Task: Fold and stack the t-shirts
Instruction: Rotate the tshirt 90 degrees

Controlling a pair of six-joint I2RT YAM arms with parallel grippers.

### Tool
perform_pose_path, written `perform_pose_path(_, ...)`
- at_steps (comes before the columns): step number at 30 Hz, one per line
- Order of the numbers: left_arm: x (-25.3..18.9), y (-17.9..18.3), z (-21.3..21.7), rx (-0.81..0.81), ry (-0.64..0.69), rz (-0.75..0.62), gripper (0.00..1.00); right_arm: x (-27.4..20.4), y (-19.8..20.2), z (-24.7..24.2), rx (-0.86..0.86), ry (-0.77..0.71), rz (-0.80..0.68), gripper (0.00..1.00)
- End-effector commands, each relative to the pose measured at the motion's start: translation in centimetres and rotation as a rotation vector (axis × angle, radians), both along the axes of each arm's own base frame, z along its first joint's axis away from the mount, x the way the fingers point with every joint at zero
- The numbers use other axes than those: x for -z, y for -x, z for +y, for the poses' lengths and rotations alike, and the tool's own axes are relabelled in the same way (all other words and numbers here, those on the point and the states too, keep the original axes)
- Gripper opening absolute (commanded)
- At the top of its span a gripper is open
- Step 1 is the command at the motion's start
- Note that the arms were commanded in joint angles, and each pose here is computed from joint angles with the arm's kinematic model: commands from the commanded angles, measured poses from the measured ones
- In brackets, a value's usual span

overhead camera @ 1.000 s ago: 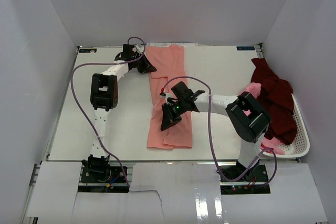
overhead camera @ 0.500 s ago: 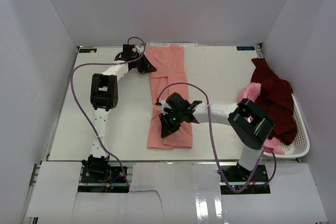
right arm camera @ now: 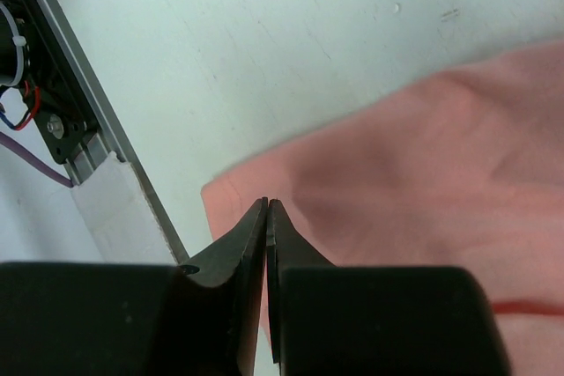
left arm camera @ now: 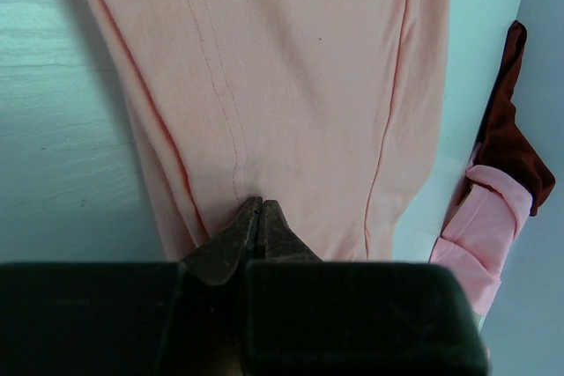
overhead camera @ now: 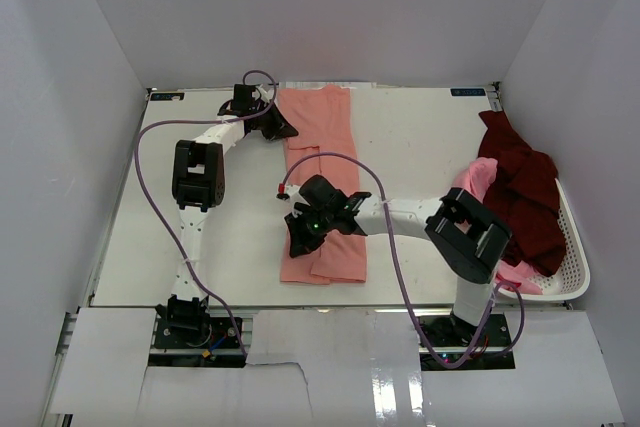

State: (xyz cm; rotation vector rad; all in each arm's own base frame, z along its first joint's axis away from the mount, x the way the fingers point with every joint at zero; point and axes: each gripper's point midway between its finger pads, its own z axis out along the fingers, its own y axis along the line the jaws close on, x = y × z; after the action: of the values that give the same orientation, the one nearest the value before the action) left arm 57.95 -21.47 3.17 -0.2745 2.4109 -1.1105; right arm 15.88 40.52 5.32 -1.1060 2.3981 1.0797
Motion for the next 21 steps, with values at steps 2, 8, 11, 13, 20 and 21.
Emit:
perform_pose_path(2, 1.2, -0.2, 1.1, -0.014, -0.039, 0.014, 0.00, -1.3, -0.6, 2.0, -0.030, -0.054, -0.037, 0.08)
perform_pose_path(8, 1.3, -0.3, 1.3, -0.015, -0.035, 0.020, 0.00, 0.2, 0.0, 1.7, -0.030, -0.025, -0.009, 0.08)
perform_pose_path(11, 1.4, -0.3, 1.4, -0.016, -0.035, 0.022, 0.00, 1.0, 0.8, 1.1, -0.030, -0.010, 0.013, 0.08)
perform_pose_path(13, 1.5, -0.3, 1.4, -0.015, -0.034, 0.023, 0.00, 1.3, 1.4, 0.7, -0.029, -0.003, 0.026, 0.08)
perform_pose_path(20, 1.6, -0.5, 1.5, -0.019, -0.038, 0.024, 0.00, 1.4, 3.4, -0.4, -0.026, 0.019, 0.058, 0.08)
perform_pose_path(21, 1.7, -0.4, 1.5, -0.018, -0.038, 0.027, 0.00, 1.6, 3.8, -0.8, -0.030, 0.033, 0.068, 0.08)
